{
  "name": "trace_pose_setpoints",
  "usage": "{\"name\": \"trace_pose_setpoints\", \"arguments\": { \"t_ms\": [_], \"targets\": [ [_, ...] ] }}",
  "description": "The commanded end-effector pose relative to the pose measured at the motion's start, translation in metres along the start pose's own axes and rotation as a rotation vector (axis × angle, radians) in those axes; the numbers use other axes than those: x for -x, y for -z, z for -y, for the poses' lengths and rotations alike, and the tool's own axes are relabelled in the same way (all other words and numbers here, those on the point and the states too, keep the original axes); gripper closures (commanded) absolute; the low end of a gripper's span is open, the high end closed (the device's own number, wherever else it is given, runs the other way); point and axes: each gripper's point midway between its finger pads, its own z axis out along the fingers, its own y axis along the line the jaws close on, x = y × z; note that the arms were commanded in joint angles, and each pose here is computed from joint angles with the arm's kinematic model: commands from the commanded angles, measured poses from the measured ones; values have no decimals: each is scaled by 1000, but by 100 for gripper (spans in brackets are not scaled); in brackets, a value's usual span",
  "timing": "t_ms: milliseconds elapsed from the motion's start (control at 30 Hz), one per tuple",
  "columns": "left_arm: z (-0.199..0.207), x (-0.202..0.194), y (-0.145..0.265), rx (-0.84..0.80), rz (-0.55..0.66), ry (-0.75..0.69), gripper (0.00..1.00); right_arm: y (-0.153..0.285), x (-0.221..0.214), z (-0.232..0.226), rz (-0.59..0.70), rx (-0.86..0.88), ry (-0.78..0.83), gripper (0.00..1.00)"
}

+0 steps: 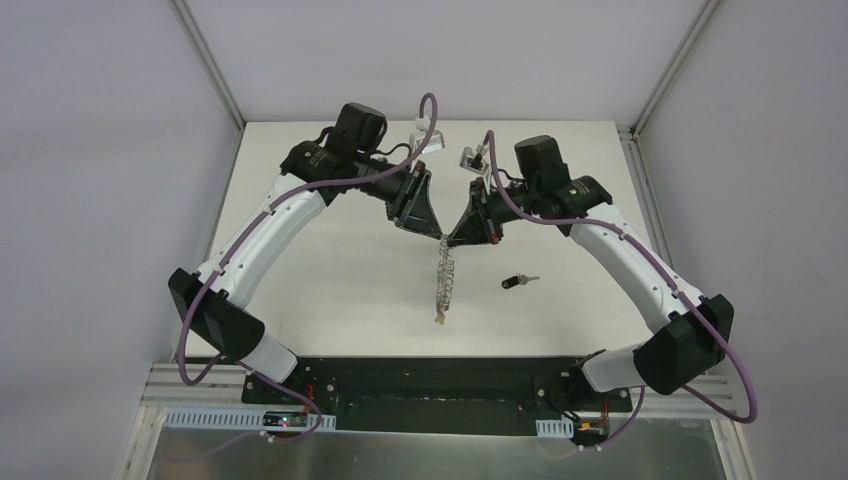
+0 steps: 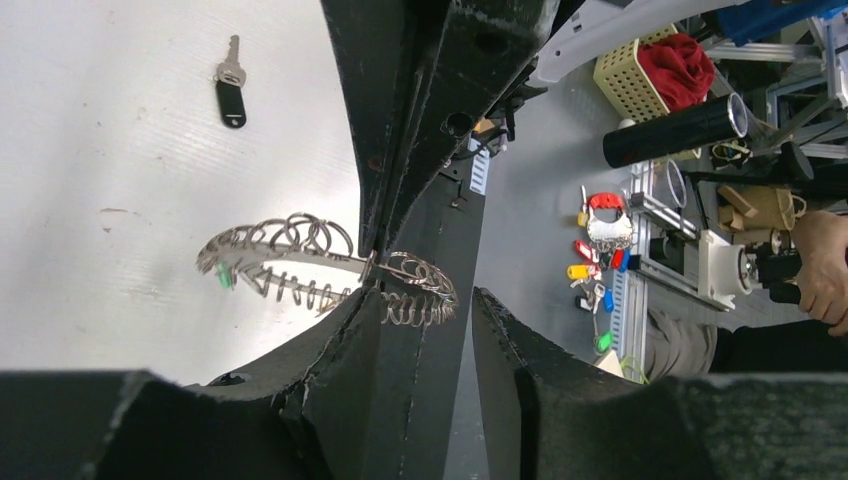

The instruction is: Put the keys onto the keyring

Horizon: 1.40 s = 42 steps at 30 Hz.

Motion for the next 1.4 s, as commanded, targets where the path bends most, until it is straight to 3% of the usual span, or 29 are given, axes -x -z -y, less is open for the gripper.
{"name": "trace_pose_setpoints", "arguments": {
  "t_ms": [0,300,467,667,867,1100,1367],
  "targets": [
    [8,14,10,-37,58,0,60,17,11,-2,-5,-107,200,100],
    [-12,22,5,15,99,76,60,32,8,-3,-24,-217,306,100],
    [-13,24,1,-11,117,36,60,30,17,-9,30,-167,229,100],
    [-11,30,0,-43,221,-68,60,31,36,-11,132,-45,70,100],
    [-11,34,-3,-63,256,-64,61,39,54,-7,196,11,-15,100],
    [-8,43,-6,-91,297,-55,65,42,57,3,230,22,-41,100],
    [-6,44,-8,-98,295,-43,76,42,59,9,246,16,-5,100]
  ]
}}
